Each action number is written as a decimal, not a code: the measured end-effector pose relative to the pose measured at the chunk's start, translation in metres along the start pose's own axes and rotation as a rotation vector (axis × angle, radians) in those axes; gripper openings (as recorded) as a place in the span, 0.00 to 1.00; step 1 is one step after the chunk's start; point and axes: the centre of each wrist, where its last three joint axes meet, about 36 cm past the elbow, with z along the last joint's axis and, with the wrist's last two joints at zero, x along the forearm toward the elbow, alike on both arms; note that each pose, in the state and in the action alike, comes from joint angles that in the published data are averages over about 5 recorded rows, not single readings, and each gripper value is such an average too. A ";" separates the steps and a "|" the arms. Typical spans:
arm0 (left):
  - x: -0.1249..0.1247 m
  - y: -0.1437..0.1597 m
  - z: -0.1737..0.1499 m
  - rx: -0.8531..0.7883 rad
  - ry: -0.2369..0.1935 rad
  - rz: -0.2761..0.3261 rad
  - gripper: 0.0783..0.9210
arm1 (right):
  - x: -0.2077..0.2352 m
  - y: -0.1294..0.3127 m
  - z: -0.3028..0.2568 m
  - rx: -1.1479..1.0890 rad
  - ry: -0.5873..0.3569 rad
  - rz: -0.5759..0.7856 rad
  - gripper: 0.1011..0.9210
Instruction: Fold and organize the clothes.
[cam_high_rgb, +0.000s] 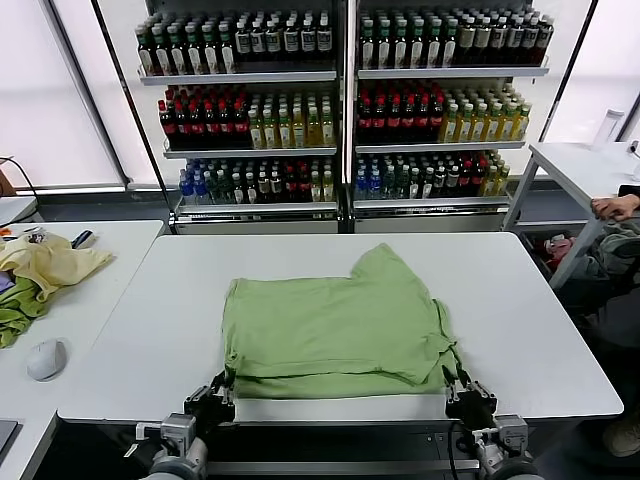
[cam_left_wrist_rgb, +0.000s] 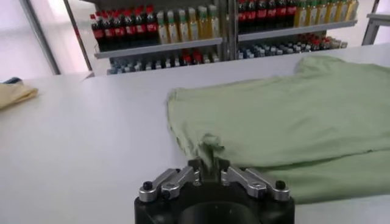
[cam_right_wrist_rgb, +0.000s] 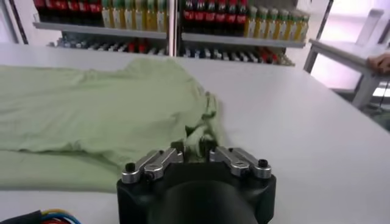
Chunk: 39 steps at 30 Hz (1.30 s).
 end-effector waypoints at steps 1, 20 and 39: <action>0.003 0.003 -0.002 -0.005 -0.003 -0.006 0.32 | -0.001 0.000 -0.003 0.002 -0.009 0.000 0.56; -0.075 0.028 -0.049 -0.033 -0.089 -0.029 0.88 | -0.146 0.000 -0.058 -0.076 -0.061 -0.053 0.88; -0.240 0.029 -0.114 0.002 -0.007 -0.059 0.88 | -0.312 0.004 -0.111 -0.098 0.052 -0.044 0.88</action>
